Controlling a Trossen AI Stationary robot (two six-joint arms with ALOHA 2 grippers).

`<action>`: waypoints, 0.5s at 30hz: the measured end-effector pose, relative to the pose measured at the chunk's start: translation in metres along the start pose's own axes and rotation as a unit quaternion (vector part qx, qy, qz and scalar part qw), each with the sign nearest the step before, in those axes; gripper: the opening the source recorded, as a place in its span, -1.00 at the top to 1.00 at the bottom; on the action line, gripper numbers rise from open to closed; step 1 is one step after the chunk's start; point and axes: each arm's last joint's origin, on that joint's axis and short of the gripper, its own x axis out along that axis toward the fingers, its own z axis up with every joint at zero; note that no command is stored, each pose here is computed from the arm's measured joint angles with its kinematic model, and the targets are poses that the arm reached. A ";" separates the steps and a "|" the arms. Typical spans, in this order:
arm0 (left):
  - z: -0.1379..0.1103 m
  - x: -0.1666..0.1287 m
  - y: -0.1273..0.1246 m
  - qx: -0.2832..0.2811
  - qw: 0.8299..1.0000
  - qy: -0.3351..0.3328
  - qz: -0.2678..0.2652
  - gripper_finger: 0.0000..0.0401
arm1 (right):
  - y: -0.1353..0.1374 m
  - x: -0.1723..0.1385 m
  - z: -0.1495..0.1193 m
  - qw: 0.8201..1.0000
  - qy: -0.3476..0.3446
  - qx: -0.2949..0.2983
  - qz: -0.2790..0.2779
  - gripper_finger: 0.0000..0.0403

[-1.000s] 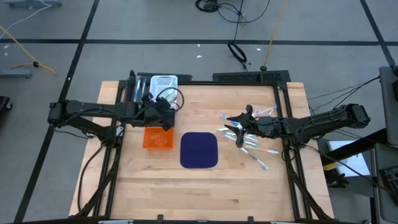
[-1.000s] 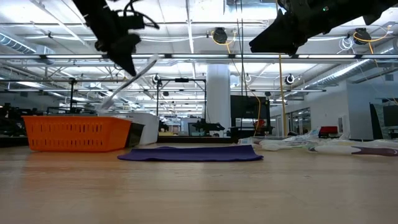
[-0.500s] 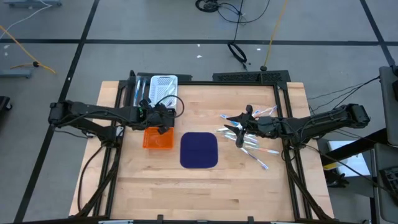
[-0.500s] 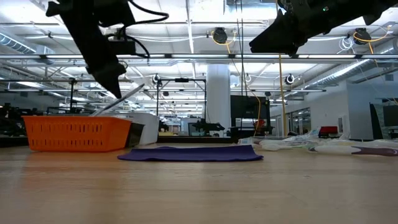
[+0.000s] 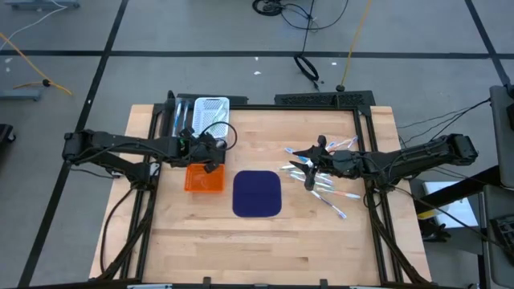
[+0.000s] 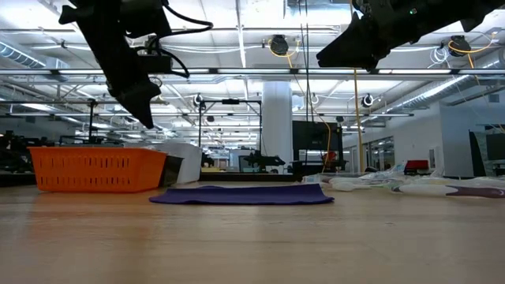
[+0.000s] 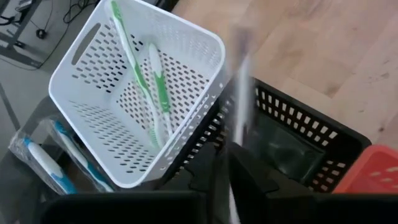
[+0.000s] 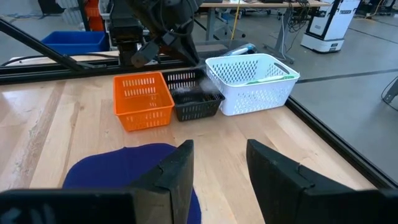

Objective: Pick & Place Toothbrushes
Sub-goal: Put the violet toothbrush into the black bin

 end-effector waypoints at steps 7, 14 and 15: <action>0.004 0.000 -0.001 -0.026 0.999 -0.019 -0.007 0.46 | 0.000 0.000 -0.002 1.000 0.012 -0.005 -0.001 0.30; 0.024 -0.004 -0.009 -0.048 0.992 -0.107 -0.053 0.37 | -0.001 -0.001 -0.012 0.998 0.060 -0.010 -0.006 0.30; 0.028 -0.006 -0.011 -0.050 0.988 -0.123 -0.074 0.37 | -0.002 -0.001 -0.014 0.998 0.068 -0.008 -0.007 0.30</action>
